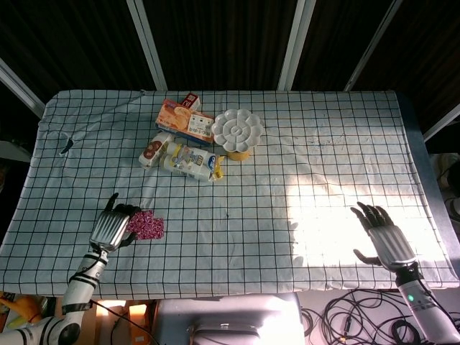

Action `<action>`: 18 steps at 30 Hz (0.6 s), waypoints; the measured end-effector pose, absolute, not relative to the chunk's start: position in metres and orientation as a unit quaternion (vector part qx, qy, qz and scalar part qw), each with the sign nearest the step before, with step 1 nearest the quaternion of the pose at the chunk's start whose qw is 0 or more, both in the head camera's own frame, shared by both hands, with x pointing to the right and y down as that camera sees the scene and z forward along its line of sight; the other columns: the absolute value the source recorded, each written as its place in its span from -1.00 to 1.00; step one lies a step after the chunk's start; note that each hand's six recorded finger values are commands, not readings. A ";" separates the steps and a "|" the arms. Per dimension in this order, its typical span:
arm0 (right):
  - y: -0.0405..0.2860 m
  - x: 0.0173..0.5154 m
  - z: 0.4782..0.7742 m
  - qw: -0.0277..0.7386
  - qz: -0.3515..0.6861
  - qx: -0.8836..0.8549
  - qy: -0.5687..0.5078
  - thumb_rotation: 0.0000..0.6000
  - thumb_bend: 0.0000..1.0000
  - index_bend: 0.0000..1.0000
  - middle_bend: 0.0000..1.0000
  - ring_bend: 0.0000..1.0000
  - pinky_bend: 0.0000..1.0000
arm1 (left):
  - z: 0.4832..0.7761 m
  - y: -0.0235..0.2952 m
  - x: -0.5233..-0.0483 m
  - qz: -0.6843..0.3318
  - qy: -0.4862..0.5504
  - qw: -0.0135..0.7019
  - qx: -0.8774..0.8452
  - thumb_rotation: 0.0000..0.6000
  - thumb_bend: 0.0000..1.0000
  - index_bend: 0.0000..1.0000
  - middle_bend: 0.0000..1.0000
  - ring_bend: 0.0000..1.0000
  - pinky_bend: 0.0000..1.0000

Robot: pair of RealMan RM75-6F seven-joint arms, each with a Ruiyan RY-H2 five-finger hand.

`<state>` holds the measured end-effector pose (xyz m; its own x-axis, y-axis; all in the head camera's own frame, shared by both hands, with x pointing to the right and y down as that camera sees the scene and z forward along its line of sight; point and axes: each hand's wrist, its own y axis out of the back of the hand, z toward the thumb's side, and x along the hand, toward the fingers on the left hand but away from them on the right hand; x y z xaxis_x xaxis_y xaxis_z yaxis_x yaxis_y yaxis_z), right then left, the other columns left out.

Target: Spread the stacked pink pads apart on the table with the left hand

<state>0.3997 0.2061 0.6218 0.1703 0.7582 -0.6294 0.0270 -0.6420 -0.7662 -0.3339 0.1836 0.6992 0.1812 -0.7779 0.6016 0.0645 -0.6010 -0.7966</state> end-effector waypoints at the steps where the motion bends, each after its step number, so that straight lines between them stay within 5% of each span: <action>1: 0.206 0.399 0.622 0.316 0.579 -0.697 -0.282 1.00 -0.61 -1.00 -1.00 -1.00 -1.00 | 0.697 0.182 -0.340 -0.586 0.269 0.358 -0.675 1.00 -0.34 0.04 0.23 -0.43 -1.00; 9: 0.207 0.395 0.623 0.316 0.576 -0.700 -0.279 1.00 -0.61 -1.00 -1.00 -1.00 -1.00 | 0.706 0.173 -0.382 -0.620 0.287 0.322 -0.655 1.00 -0.33 -0.05 0.12 -0.44 -1.00; 18: 0.208 0.393 0.625 0.314 0.576 -0.704 -0.273 1.00 -0.61 -1.00 -1.00 -1.00 -1.00 | 0.729 0.177 -0.395 -0.649 0.267 0.290 -0.650 1.00 -0.32 -0.79 -0.63 -0.84 -1.00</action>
